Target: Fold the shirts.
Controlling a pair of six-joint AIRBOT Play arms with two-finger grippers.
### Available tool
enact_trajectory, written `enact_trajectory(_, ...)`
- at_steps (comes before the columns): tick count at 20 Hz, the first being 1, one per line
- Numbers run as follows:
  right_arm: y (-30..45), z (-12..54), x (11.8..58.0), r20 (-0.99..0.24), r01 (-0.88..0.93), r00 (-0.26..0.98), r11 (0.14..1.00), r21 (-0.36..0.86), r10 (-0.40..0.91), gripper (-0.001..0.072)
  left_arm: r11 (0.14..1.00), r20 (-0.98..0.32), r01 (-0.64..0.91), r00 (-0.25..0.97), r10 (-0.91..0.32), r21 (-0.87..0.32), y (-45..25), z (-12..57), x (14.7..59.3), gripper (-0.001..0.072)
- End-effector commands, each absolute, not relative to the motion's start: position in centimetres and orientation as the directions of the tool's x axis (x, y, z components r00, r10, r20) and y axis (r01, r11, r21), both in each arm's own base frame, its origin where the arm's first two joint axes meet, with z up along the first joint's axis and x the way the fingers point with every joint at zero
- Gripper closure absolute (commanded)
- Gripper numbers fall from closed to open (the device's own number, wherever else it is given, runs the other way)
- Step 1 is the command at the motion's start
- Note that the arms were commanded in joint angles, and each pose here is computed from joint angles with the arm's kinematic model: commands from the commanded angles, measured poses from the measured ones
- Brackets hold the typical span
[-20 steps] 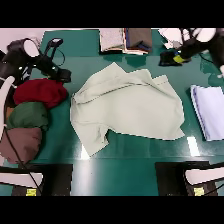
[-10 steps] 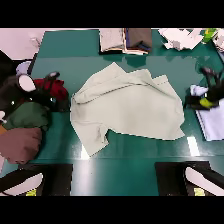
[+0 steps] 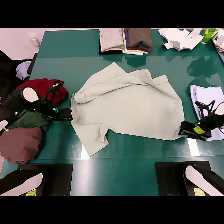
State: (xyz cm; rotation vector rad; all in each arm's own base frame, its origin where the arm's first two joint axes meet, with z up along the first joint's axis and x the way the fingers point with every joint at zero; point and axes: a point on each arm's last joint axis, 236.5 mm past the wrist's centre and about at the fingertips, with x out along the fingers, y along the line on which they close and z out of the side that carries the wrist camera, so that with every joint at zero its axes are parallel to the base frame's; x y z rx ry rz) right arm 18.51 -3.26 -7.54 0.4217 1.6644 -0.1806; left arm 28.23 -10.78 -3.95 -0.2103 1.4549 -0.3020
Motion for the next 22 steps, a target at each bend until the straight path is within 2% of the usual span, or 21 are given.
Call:
enact_trajectory(1, -2.6, -8.8, 19.8, -0.982, 0.379, -0.057, 0.914, 0.145, 0.180, 0.0257, 0.943, -0.939, 0.070, 0.088, -0.332, -0.326, -10.9, -4.0, 28.1, 0.0289)
enact_trajectory(4, -2.2, -9.2, 20.5, -0.981, 0.352, -0.076, 0.925, 0.143, 0.181, 0.0268, 0.943, -0.939, 0.071, 0.087, -0.331, -0.326, -10.9, -4.0, 28.1, 0.0288)
enact_trajectory(6, -1.7, -9.5, 21.0, -0.983, 0.320, -0.076, 0.937, 0.137, 0.169, 0.0490, 0.943, -0.941, 0.072, 0.081, -0.329, -0.324, -10.8, -4.0, 28.0, 0.0288)
enact_trajectory(7, -1.5, -9.5, 20.9, -0.983, 0.305, -0.080, 0.943, 0.134, 0.165, 0.0626, 0.945, -0.944, 0.074, 0.068, -0.323, -0.318, -10.7, -4.1, 27.7, 0.0287)
enact_trajectory(8, -1.3, -9.4, 21.0, -0.983, 0.296, -0.079, 0.946, 0.135, 0.165, 0.0694, 0.947, -0.947, 0.077, 0.055, -0.317, -0.313, -10.5, -4.2, 27.4, 0.0282)
enact_trajectory(9, -1.1, -9.3, 21.0, -0.984, 0.288, -0.074, 0.948, 0.135, 0.163, 0.0695, 0.947, -0.948, 0.077, 0.049, -0.315, -0.311, -10.5, -4.2, 27.2, 0.0259)
enact_trajectory(11, -1.1, -8.8, 21.5, -0.987, 0.278, -0.040, 0.951, 0.138, 0.155, 0.0695, 0.947, -0.948, 0.088, 0.056, -0.315, -0.309, -10.5, -4.2, 27.4, 0.0258)
enact_trajectory(15, -1.3, -7.7, 22.2, -0.990, 0.272, 0.022, 0.952, 0.141, 0.141, 0.0695, 0.950, -0.940, 0.076, 0.139, -0.311, -0.303, -10.4, -5.0, 29.3, 0.0258)
enact_trajectory(21, -1.3, -7.2, 22.3, -0.990, 0.269, 0.038, 0.952, 0.144, 0.139, 0.0695, 0.938, -0.937, 0.002, 0.020, -0.348, -0.348, -11.4, -8.9, 28.0, 0.0260)
enact_trajectory(22, -1.2, -7.2, 22.3, -0.989, 0.269, 0.038, 0.952, 0.145, 0.139, 0.0694, 0.932, -0.932, -0.007, 0.024, -0.361, -0.361, -11.7, -8.8, 28.2, 0.0288)
